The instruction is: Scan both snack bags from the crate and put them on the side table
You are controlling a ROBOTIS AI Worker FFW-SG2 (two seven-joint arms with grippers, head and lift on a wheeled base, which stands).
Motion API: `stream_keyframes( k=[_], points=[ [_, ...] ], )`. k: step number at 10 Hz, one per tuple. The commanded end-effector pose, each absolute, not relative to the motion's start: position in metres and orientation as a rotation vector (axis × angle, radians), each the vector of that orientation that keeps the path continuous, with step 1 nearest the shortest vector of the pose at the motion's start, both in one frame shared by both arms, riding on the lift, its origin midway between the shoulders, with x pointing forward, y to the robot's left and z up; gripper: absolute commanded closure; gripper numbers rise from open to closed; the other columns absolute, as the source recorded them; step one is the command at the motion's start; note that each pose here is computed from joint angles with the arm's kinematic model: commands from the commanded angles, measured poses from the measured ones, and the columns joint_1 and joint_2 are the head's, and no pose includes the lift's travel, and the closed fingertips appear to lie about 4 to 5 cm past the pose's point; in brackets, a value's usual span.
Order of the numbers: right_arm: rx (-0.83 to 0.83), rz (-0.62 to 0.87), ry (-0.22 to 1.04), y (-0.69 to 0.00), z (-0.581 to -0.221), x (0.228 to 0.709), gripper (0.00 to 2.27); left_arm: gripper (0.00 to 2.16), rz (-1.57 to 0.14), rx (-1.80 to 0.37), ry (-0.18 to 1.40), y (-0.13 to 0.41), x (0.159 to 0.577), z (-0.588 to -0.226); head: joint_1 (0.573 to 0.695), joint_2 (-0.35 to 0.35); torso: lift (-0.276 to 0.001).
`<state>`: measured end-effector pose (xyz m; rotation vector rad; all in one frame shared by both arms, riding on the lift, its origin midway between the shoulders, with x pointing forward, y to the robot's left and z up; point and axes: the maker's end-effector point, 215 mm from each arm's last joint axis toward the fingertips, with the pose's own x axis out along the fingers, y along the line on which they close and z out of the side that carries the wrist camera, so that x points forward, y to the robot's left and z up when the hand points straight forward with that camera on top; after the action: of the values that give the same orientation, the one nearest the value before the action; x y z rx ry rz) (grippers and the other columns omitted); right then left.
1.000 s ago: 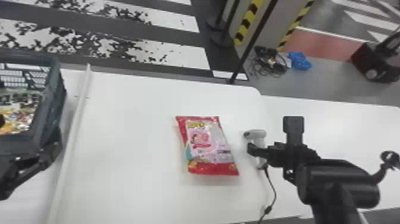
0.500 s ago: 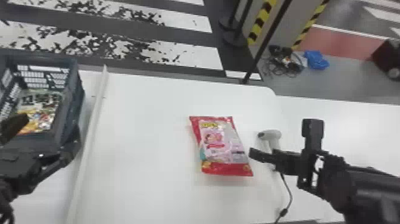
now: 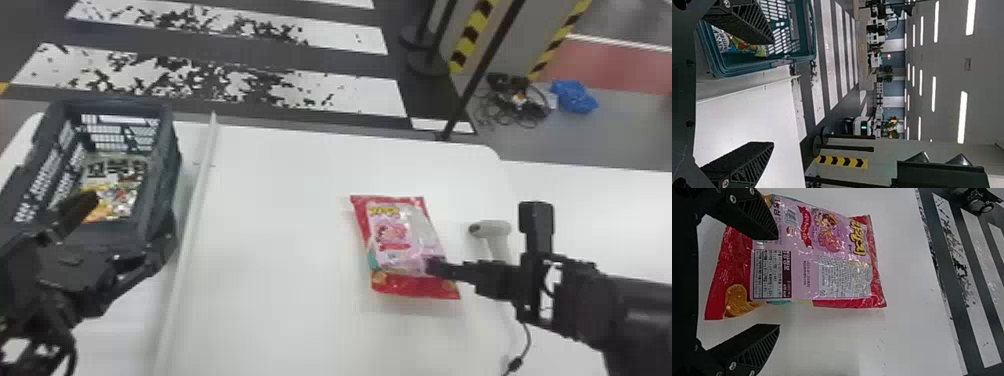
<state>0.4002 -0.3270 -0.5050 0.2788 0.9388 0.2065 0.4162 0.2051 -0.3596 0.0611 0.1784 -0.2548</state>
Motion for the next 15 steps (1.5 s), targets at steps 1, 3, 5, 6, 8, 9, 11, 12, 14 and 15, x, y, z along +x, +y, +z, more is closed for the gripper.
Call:
stream_keyframes(
  k=[1, 3, 5, 6, 8, 9, 11, 12, 14, 15],
  points=[
    [0.305, 0.209, 0.975, -0.325, -0.517, 0.400, 0.14, 0.08, -0.255, 0.059, 0.180, 0.205, 0.416, -0.360, 0.695, -0.171, -0.087],
    [0.362, 0.235, 1.012, -0.323, -0.532, 0.402, 0.24, 0.08, -0.254, 0.061, 0.177, 0.206, 0.414, -0.359, 0.695, -0.162, -0.087],
    [0.373, 0.252, 1.015, -0.325, -0.533, 0.399, 2.10, 0.08, -0.248, 0.061, 0.179, 0.209, 0.414, -0.360, 0.695, -0.157, -0.087],
    [0.384, 0.274, 1.008, -0.325, -0.529, 0.399, 2.25, 0.08, -0.247, 0.061, 0.177, 0.209, 0.414, -0.359, 0.695, -0.156, -0.087],
    [0.403, 0.296, 1.005, -0.325, -0.525, 0.397, 2.25, 0.08, -0.248, 0.058, 0.179, 0.208, 0.413, -0.360, 0.695, -0.158, -0.087],
    [0.423, 0.305, 0.980, -0.326, -0.517, 0.399, 2.25, 0.08, -0.246, 0.057, 0.179, 0.209, 0.413, -0.360, 0.695, -0.159, -0.087],
    [0.485, 0.338, 0.924, -0.326, -0.496, 0.405, 2.25, 0.08, -0.245, 0.057, 0.180, 0.209, 0.413, -0.360, 0.695, -0.163, -0.087],
    [0.546, 0.361, 0.871, -0.326, -0.478, 0.407, 2.25, 0.08, -0.244, 0.056, 0.180, 0.209, 0.413, -0.360, 0.695, -0.162, -0.087],
    [0.653, 0.367, 0.718, -0.347, -0.429, 0.419, 2.25, 0.08, -0.244, 0.056, 0.180, 0.209, 0.413, -0.360, 0.695, -0.160, -0.087],
    [0.647, 0.300, 0.654, -0.377, -0.413, 0.425, 2.25, 0.08, -0.244, 0.055, 0.180, 0.209, 0.412, -0.360, 0.695, -0.170, -0.087]
  ],
)
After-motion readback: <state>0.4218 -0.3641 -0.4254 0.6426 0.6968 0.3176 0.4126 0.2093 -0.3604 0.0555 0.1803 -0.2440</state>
